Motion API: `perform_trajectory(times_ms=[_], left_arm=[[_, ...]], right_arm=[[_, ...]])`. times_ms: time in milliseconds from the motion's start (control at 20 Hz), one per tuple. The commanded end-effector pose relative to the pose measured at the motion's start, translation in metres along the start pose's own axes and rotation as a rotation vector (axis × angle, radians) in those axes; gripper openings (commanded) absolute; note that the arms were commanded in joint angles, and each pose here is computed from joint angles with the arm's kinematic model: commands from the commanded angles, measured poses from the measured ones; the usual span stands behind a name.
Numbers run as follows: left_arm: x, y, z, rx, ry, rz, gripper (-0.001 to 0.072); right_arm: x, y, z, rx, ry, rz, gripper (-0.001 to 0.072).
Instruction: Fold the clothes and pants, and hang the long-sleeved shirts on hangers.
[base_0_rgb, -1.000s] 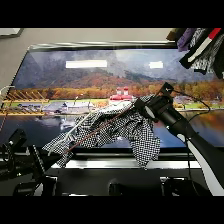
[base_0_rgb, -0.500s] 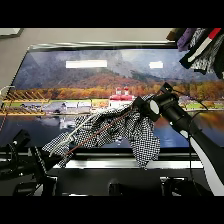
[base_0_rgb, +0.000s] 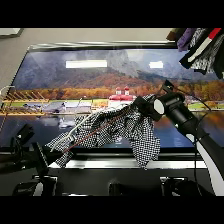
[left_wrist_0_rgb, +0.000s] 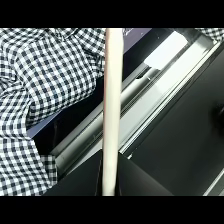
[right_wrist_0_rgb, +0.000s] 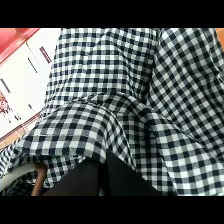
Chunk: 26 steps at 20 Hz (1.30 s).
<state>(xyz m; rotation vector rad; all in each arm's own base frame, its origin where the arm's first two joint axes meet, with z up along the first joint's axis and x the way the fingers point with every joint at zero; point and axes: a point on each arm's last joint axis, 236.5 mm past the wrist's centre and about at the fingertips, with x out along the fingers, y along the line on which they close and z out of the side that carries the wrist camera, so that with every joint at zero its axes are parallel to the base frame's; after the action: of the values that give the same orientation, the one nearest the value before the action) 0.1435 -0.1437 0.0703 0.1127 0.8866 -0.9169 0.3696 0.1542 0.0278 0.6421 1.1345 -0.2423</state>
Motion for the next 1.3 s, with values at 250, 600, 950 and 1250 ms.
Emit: perform_trajectory(times_ms=[250, 600, 950, 1250], left_arm=[[0.025, 0.016, 0.008, 0.107, 0.032, -0.094, 0.0027], [0.043, 0.033, 0.018, 0.191, 0.05, -0.118, 0.0028], [0.051, 0.049, 0.026, 0.194, 0.033, -0.074, 0.0027], [0.074, 0.024, 0.029, 0.25, 0.048, -0.178, 0.0028]], right_arm=[[-0.03, 0.026, 0.017, -0.189, -0.043, 0.061, 0.0043], [-0.071, 0.021, 0.018, -0.405, 0.003, -0.008, 0.0044], [-0.107, 0.011, 0.009, -0.407, 0.037, -0.02, 0.0044], [-0.107, 0.032, 0.01, -0.377, 0.016, 0.067, 0.0044]])
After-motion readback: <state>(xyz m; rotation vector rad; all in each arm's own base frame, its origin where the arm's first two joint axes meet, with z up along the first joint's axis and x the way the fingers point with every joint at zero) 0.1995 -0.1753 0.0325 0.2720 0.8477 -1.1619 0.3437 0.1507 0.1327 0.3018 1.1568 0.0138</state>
